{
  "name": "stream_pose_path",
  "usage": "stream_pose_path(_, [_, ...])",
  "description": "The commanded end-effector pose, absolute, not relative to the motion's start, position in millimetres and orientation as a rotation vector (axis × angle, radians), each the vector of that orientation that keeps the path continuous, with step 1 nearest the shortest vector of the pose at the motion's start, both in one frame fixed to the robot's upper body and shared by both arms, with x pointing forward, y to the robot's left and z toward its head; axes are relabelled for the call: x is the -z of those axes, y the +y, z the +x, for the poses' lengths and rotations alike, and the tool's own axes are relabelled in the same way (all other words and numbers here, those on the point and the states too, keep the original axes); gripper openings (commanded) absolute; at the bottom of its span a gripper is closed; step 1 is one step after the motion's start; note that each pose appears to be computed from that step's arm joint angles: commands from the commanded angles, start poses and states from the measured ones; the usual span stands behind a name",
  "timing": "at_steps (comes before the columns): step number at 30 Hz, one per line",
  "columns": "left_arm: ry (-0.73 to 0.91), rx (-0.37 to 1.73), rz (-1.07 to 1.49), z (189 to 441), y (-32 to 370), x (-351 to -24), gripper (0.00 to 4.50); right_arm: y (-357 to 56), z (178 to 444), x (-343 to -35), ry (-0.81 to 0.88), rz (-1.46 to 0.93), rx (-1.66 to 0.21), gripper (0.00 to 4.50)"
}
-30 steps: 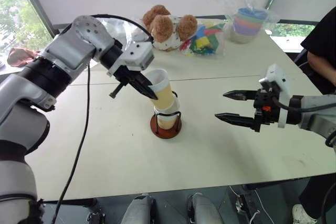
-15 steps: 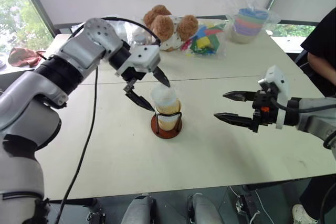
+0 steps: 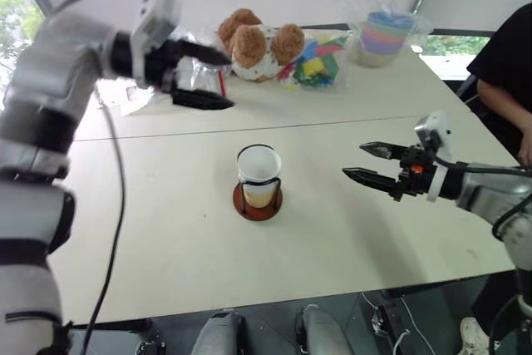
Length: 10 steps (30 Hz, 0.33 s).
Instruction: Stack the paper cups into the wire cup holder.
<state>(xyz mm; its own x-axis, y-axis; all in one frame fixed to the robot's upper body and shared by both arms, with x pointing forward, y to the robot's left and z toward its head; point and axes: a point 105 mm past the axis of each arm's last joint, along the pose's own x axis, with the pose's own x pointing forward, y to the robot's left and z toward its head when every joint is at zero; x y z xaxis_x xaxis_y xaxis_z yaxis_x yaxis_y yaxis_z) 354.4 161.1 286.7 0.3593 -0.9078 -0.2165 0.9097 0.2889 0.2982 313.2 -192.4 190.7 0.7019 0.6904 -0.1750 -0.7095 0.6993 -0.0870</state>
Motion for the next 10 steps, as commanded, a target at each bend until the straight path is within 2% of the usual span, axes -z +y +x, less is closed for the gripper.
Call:
stream_pose_path(1, [-0.061, 0.946, 0.312, 347, 179, -277, 4.48, -201, 337, -187, 0.059, -0.167, -0.672, 3.91])
stream_pose_path(4, [-0.086, 0.661, 0.208, 330, 200, -241, 4.48, -209, 364, -176, 0.019, -0.173, -0.554, 3.91])
stream_pose_path(10, [-0.117, 0.226, 0.017, 291, 225, -193, 4.48, -221, 400, -169, -0.062, -0.116, -0.394, 3.91])
